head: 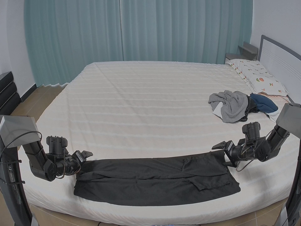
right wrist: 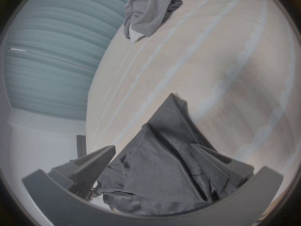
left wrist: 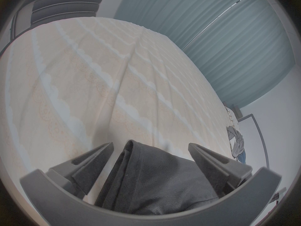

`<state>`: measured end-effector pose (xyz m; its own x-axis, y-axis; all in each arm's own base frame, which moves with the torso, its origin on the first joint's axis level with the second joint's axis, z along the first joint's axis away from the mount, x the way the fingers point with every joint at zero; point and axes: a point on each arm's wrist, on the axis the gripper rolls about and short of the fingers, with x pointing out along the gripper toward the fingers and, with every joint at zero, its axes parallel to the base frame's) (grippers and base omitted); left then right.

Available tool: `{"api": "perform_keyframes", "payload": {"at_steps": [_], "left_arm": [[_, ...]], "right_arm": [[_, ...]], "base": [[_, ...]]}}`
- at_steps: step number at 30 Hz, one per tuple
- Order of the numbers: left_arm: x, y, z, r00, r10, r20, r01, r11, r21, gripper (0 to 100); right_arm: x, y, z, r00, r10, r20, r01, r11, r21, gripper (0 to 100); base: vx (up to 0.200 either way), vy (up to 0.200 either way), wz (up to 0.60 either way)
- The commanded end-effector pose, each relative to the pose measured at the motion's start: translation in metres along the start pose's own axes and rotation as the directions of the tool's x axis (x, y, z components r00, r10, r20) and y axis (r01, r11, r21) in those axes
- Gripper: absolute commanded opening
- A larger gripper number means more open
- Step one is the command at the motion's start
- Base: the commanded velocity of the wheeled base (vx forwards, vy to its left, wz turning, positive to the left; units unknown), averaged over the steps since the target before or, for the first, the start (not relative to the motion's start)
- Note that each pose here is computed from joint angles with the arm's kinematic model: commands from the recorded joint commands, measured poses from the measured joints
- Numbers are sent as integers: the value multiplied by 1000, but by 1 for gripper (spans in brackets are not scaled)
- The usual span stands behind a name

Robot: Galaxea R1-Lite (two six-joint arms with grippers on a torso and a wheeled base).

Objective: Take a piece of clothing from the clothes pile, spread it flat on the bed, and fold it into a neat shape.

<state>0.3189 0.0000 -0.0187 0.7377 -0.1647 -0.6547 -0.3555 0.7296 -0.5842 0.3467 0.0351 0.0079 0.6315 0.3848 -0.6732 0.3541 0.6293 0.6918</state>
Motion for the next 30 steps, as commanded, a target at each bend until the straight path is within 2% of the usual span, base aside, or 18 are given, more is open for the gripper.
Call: {"api": "perform_keyframes", "payload": {"at_steps": [1, 11, 21, 30], "left_arm": [[1, 1, 0, 1000, 2, -2, -2, 1000, -1, 0], [3, 4, 4, 1000, 14, 25, -14, 1000, -10, 0], [2, 2, 11, 997, -15, 74, 17, 999, -38, 0], [2, 4, 13, 996, -17, 85, 20, 999, -41, 0]], "right_arm": [[2, -2, -1, 1000, -5, -5, 5, 1000, 4, 100], [0, -6, 2, 1000, -14, 3, 14, 1000, 16, 100], [5, -12, 6, 999, -34, 15, 34, 999, 19, 100], [-1, -17, 19, 997, -7, 78, 5, 1000, 24, 100]], "base": [[0, 0, 0], [0, 0, 0], [0, 0, 0], [0, 0, 0]]}}
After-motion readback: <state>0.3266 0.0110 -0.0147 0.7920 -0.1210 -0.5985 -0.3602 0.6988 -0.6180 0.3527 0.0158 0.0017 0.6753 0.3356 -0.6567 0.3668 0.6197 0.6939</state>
